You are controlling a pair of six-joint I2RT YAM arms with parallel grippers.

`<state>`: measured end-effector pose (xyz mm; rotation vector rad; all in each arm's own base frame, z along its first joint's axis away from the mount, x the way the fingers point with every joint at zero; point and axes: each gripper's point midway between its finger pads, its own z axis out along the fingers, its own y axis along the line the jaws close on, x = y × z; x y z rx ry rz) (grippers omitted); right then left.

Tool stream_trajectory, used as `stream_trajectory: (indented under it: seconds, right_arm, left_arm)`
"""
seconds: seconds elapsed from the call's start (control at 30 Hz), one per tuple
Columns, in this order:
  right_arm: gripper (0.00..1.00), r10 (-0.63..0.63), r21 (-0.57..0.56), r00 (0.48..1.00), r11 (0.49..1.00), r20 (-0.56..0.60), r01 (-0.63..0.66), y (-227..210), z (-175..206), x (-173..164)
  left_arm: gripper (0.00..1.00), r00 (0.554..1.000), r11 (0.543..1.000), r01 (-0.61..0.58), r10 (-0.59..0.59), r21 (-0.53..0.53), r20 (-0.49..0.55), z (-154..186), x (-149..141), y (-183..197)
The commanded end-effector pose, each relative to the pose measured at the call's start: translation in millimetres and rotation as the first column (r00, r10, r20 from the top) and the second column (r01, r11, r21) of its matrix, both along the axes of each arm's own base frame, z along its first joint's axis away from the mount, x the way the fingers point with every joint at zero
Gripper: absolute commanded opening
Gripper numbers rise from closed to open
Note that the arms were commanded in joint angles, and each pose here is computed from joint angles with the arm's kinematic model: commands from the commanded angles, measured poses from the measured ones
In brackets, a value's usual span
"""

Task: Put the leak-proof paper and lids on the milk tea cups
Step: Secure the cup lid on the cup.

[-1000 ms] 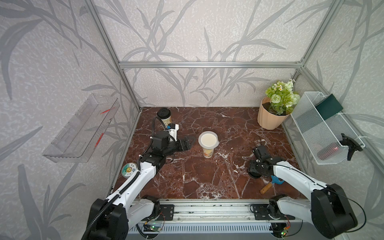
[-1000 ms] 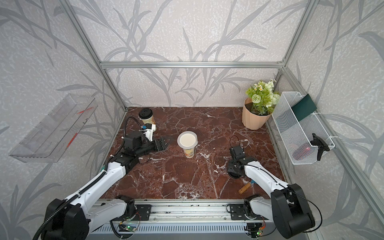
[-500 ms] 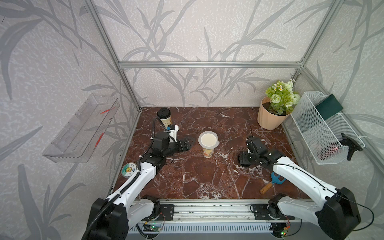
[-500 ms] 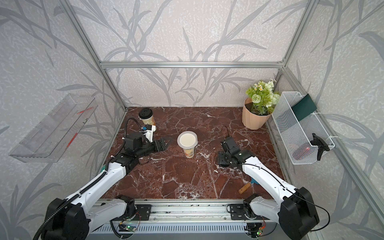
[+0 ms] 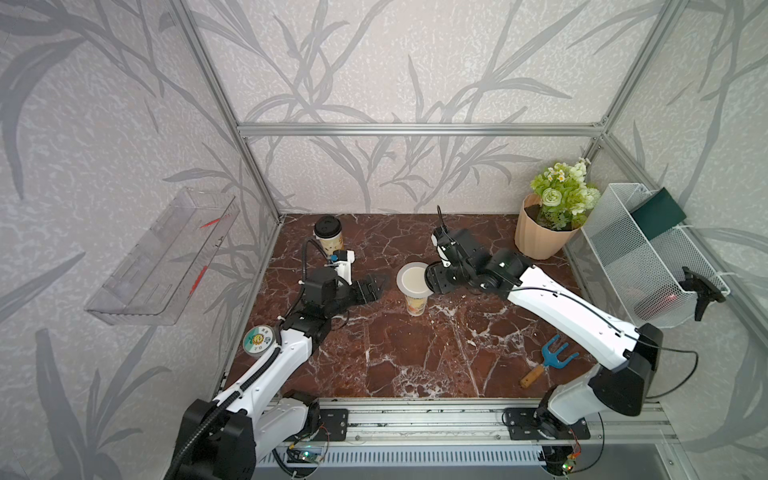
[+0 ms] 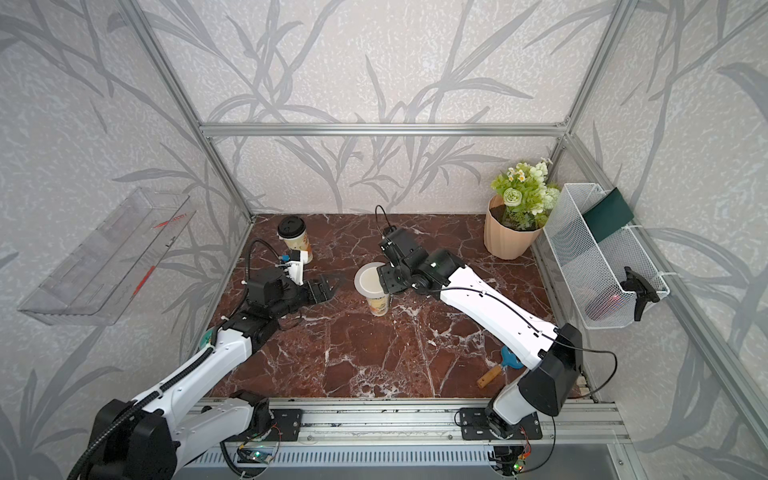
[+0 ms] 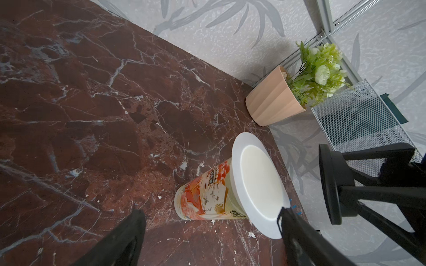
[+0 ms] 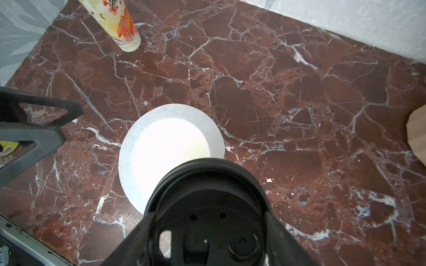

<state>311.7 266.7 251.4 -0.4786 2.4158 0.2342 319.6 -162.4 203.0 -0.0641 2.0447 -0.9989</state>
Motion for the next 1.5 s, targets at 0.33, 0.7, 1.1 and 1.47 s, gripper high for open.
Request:
stream_trajectory:
  seconds: [0.33, 0.7, 1.1, 1.47]
  right_arm:
    - [0.62, 0.139, -0.169, 0.982, 0.973, -0.127, -0.159, 43, -19, 13]
    - [0.62, 0.158, -0.181, 0.971, 0.965, -0.177, -0.19, 57, -34, 19]
    - [0.62, 0.167, -0.186, 0.962, 0.96, -0.216, -0.208, 65, -47, 21]
    - [0.62, 0.164, -0.201, 0.959, 0.956, -0.232, -0.212, 65, -59, 22]
  left_arm:
    - [0.92, 0.997, 0.998, 0.047, -0.043, -0.05, 0.069, 17, 13, -11]
    - [0.91, 0.993, 0.992, 0.118, -0.117, -0.048, 0.026, 5, 22, -25]
    - [0.91, 0.983, 0.981, 0.185, -0.185, -0.052, 0.003, -2, 33, -38]
    - [0.91, 0.978, 0.976, 0.207, -0.209, -0.071, -0.018, -9, 41, -44]
